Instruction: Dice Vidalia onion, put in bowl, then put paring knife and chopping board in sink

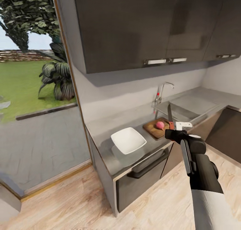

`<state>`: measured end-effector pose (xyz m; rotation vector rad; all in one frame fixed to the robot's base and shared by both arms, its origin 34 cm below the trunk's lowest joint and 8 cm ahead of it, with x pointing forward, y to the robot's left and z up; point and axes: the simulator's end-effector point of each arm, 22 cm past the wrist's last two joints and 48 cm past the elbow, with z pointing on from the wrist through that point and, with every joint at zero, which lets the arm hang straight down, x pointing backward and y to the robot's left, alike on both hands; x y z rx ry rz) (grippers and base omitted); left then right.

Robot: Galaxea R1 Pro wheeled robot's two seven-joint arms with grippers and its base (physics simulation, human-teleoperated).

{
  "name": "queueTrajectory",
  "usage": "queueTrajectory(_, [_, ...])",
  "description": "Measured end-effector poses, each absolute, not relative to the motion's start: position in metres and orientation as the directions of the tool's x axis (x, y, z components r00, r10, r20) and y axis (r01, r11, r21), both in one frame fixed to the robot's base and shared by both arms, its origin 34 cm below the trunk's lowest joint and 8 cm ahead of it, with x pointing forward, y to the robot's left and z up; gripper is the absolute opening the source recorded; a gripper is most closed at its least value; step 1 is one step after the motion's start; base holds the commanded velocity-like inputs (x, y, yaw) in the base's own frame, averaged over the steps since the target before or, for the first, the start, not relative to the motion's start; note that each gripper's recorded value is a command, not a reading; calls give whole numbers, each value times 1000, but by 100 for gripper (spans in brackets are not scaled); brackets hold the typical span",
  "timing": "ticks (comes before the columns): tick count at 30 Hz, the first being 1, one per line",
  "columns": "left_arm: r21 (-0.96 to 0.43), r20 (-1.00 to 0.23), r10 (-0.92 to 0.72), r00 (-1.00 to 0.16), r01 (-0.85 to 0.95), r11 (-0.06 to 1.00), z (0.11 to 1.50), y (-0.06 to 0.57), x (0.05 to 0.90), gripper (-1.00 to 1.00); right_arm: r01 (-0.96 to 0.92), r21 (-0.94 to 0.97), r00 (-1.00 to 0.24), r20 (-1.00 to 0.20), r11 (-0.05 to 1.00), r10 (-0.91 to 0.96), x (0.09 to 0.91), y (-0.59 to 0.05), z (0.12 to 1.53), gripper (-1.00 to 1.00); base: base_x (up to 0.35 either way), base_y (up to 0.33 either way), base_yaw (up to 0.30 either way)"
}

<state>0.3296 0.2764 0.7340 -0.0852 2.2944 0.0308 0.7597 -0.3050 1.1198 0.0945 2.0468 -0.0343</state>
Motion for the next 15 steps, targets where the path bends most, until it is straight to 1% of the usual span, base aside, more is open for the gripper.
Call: queueTrajectory(15, [-5,-749,-52,-661,-72,997,734,276,330,100,82,17,-459,-887,997,52,760,-305,1119,-100,0,-304,284])
